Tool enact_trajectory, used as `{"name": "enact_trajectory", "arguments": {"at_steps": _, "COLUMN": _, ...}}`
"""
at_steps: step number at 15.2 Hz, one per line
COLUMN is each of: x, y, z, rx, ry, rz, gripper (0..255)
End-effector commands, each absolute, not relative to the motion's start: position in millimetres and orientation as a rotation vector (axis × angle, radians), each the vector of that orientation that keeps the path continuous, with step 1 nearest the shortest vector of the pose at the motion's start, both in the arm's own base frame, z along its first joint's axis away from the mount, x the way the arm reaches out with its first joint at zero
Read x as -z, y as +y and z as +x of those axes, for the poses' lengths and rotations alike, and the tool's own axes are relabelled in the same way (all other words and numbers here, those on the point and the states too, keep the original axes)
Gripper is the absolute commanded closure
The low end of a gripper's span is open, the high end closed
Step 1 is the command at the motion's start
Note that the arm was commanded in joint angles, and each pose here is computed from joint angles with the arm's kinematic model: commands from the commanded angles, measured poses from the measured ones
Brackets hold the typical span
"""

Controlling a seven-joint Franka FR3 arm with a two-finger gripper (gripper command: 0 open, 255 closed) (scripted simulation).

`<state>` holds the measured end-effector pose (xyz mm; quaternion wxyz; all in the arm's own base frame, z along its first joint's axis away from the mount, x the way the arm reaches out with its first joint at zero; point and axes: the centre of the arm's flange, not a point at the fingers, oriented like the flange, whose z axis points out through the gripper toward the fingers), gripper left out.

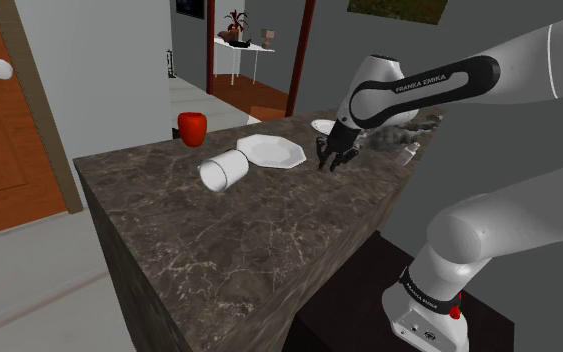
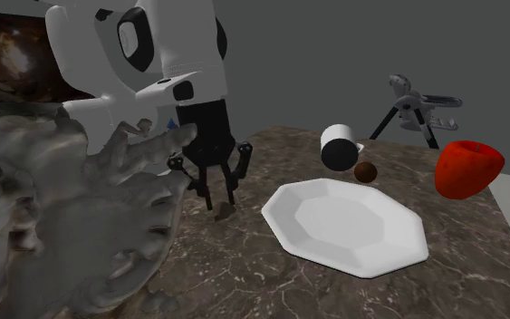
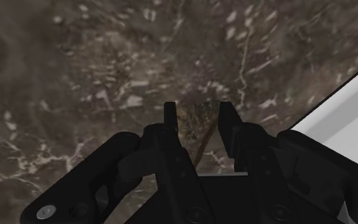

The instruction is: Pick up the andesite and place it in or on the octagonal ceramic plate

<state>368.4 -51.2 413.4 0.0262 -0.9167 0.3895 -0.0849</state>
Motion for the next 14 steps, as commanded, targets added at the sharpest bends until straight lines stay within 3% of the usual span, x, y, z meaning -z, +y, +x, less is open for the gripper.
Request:
{"name": "enact_trajectory", "arguments": {"at_steps": 1, "x": -410, "y": -51, "z": 368, "rx": 0.25, "ry": 1.204, "rz": -2.836, "gripper": 255}}
{"name": "enact_trajectory", "arguments": {"at_steps": 10, "x": -431, "y": -50, "z": 367, "rx": 0.252, "ry": 1.204, "rz": -2.835, "gripper": 255}}
{"name": "enact_trajectory", "arguments": {"at_steps": 11, "x": -431, "y": -50, "z": 367, "rx": 0.252, "ry": 1.204, "rz": -2.835, "gripper": 0}}
{"name": "enact_trajectory", "arguments": {"at_steps": 14, "x": -440, "y": -75, "z": 418, "rx": 0.068, "ry": 0.983, "rz": -2.986, "gripper": 0}}
